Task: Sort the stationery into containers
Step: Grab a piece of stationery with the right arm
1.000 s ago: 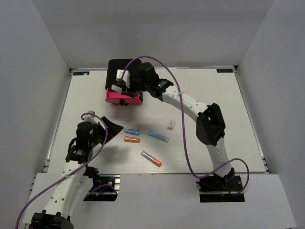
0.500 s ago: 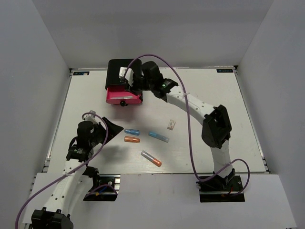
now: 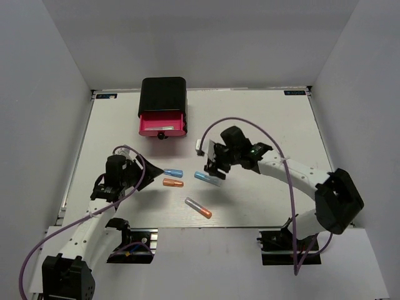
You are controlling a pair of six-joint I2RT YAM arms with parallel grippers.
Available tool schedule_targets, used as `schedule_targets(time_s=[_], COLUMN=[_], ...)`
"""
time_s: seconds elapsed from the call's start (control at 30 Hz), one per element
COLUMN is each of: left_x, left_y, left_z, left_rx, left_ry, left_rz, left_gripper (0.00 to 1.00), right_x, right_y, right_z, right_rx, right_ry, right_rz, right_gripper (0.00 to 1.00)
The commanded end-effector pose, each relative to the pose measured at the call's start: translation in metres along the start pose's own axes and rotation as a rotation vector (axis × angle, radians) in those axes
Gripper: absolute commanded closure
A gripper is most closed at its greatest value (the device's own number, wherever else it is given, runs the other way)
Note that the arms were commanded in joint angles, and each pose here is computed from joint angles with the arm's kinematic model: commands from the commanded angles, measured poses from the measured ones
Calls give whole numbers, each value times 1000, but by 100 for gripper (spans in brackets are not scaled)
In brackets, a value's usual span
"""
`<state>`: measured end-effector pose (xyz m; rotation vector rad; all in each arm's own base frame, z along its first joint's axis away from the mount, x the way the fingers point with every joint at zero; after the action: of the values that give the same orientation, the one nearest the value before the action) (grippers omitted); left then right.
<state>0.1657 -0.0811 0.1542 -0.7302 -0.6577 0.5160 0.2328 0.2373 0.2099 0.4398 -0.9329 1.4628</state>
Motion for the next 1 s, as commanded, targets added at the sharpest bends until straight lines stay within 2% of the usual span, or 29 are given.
schedule_targets(time_s=[0.0, 0.1, 0.37, 0.67, 0.77, 0.9, 0.97], left_x=[9, 10, 8, -3, -2, -2, -2], left_y=[-12, -16, -18, -17, -21, -26, -27], left_z=[1, 5, 24, 38, 42, 43, 43], left_rx=[-20, -3, 32, -8, -59, -114, -129], left_ry=[2, 28, 23, 26, 16, 29, 29], left_rz=[-11, -24, -56, -76, -127, -163, -168], left_gripper=[24, 20, 20, 19, 19, 19, 19], right_x=[-34, -45, -53, -69, -77, -82, -84], right_y=[28, 30, 11, 23, 28, 34, 38], right_z=[-11, -27, -73, -87, -87, -85, -83], right_rx=[149, 173, 149, 148, 131, 124, 131], right_ry=[113, 176, 266, 320, 343, 356, 356], right_rz=[-88, -149, -181, -172, -148, -142, -143], right_gripper=[25, 25, 24, 30, 33, 42, 52])
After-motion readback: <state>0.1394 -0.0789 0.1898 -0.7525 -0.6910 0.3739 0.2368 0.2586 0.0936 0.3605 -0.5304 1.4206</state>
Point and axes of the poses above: each gripper's point midway between its finger pads, its own z axis back along the fingers, its own y axis along the line the jaws close on, x = y × z, the point moved 9 cm from there along z, back along the fingers, and after that the axes turned 3 degrees about z, right-handed, at the moved point
